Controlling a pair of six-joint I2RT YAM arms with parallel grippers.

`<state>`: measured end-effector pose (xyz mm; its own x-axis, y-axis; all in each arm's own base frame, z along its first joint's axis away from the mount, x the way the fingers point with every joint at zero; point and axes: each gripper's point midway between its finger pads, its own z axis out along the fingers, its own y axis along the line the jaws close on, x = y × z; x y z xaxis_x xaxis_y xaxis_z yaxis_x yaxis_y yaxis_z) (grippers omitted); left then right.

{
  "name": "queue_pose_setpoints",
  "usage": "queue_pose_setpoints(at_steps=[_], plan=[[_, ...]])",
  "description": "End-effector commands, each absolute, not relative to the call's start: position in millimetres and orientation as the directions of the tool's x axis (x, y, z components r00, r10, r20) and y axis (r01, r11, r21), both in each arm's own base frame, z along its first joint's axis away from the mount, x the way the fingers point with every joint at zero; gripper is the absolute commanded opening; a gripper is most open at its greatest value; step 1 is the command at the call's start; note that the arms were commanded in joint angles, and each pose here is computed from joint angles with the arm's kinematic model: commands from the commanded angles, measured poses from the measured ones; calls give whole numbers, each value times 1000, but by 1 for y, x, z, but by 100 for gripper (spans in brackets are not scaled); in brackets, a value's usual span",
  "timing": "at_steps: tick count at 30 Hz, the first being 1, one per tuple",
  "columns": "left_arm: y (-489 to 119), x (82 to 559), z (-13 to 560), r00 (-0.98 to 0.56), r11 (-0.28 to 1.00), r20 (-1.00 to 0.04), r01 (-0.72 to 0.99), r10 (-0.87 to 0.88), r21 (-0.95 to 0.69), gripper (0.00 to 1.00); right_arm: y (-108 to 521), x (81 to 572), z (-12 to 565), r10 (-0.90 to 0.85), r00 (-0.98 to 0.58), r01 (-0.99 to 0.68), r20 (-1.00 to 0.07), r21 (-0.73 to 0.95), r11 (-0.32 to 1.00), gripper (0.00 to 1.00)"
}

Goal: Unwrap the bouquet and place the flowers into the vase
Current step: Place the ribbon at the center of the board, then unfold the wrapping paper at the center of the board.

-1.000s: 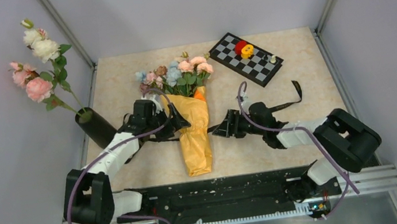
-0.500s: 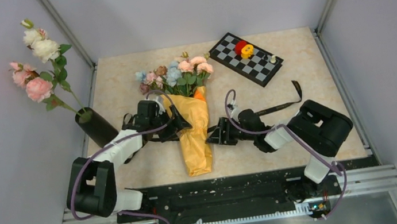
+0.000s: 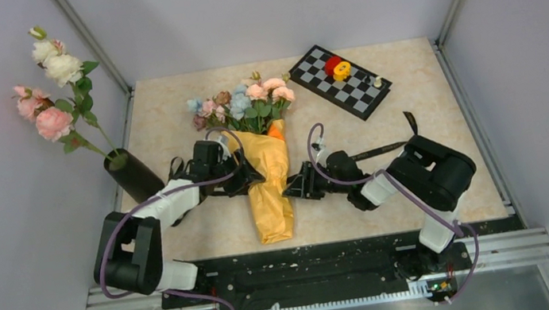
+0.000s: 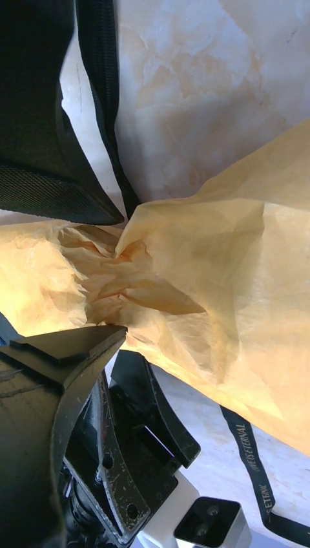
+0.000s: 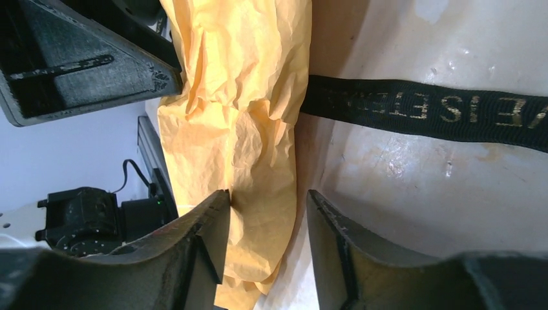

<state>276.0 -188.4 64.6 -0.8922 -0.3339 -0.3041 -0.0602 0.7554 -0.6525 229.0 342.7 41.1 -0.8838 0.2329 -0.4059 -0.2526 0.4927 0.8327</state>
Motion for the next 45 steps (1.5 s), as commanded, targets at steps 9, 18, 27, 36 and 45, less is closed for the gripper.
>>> queue_pose_setpoints(at_steps=[9,18,27,36,45], plan=[[-190,279,59,-890,759,-320,-44,-325,-649,48,361,236,70,238,-853,-340,-465,840,422,30],[-185,281,60,-883,777,-338,-47,-327,-628,26,354,242,78,235,-819,-371,-524,795,479,16],[-183,285,65,-877,786,-354,-42,-325,-617,16,352,246,82,127,-744,-443,-656,627,641,15],[-183,287,69,-873,789,-361,-41,-327,-613,9,360,241,87,84,-706,-477,-703,561,677,13],[-183,287,70,-872,786,-358,-47,-333,-617,0,360,237,84,87,-719,-475,-690,579,663,27]])
